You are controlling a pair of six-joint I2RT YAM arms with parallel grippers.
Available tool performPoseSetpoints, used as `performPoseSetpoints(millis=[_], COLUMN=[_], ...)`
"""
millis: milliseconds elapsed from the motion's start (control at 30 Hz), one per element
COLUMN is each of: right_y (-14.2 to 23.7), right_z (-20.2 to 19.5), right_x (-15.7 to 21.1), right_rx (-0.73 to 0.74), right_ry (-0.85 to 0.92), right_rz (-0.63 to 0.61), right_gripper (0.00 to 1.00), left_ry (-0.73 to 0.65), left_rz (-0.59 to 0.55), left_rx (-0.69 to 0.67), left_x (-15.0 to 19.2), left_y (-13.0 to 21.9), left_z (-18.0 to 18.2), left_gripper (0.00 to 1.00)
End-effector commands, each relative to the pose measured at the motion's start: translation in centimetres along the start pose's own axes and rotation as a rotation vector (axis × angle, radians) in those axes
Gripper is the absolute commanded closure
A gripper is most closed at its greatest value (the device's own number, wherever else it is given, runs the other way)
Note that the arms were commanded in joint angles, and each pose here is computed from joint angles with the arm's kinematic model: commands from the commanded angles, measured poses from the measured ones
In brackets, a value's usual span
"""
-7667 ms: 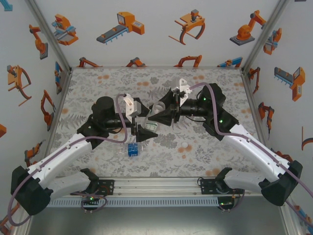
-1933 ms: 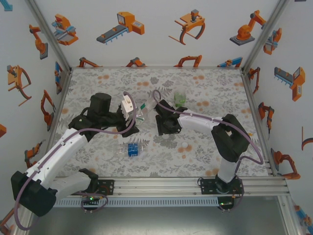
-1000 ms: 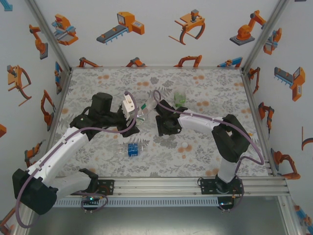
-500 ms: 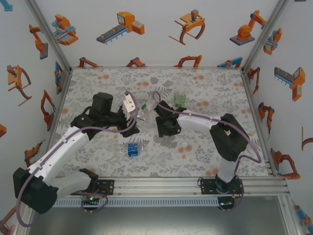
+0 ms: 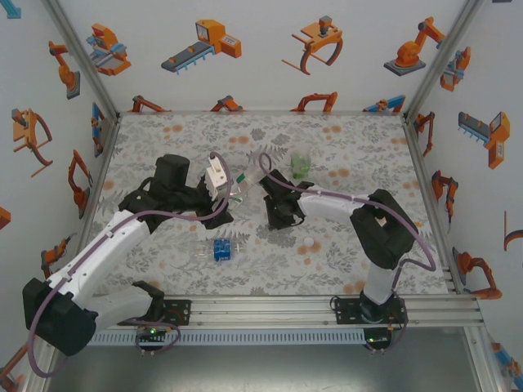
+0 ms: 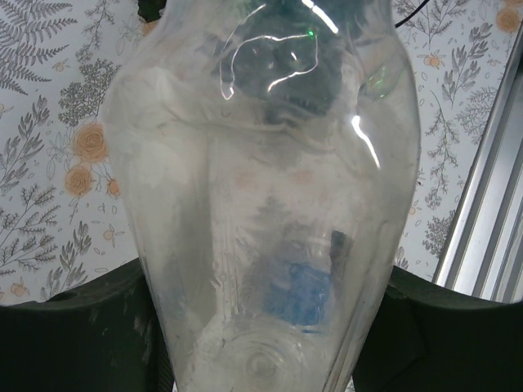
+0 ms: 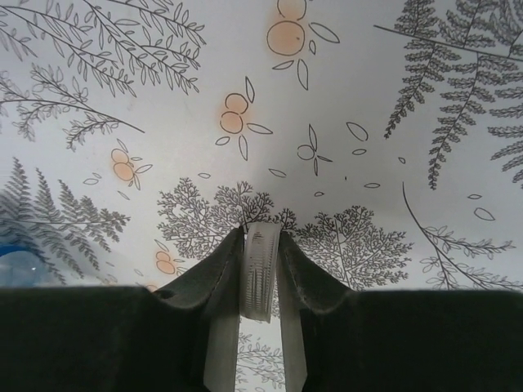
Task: Screw on the bottle caps
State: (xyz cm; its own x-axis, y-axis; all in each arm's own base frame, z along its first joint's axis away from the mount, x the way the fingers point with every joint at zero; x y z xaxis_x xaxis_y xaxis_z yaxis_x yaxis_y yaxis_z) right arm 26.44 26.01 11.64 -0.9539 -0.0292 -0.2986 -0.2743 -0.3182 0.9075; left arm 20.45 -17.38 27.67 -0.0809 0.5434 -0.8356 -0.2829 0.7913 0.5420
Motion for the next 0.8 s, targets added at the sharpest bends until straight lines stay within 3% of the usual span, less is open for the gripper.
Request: performPoseSetpoints(millis=[0,167,300,567,767], right_y=[1.1,1.3,0.4,1.5,3.4], right_z=[-0.3,-1.9,-4.3,-7.7,-6.3], right_x=[-0.4,-0.5,0.6,2.8,1.8], right_rx=[-0.151,-0.388,-0.453,-0.133,0.019], right_ry=[-0.093,-0.234,-0.350,-0.301,-0.166], right_rz=[-0.024,-0.048,-0.030,-0.008,-0.046], right_gripper=[0.75,0.75,0.72,0.59,0.52], left_ry=[-0.010,-0.007,-0.005,-0.002,-0.002], left_rz=[-0.016,-0.014,-0.013,-0.011,-0.013], left_rx=[0.012,0.016,0.016,0.020,0.024], left_x=[-0.7,-0.7,-0.7,-0.7,-0.7], left_y=[0.3,0.2,0.2,0.1,0.1], left_z=[0.1,0.2,0.2,0.3,0.3], left_gripper=[0.99,0.99,0.99,0.99,0.98])
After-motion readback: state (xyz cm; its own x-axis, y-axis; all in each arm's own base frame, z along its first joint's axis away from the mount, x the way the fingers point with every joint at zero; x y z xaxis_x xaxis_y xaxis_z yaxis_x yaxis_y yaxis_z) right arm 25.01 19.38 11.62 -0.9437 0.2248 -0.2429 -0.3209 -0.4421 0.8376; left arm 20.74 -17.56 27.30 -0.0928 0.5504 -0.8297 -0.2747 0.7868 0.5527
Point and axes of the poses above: each hand's point on the last joint's axis, 136 mm out from that joint toward the fingers, its own y axis back along the fingers, its own z axis along the line the jaws close on, x = y × z, the point moved 9 cm from there along y, back along the fingers, and after that the axes turned 6 degrees about -y, right-handed, at the moved point
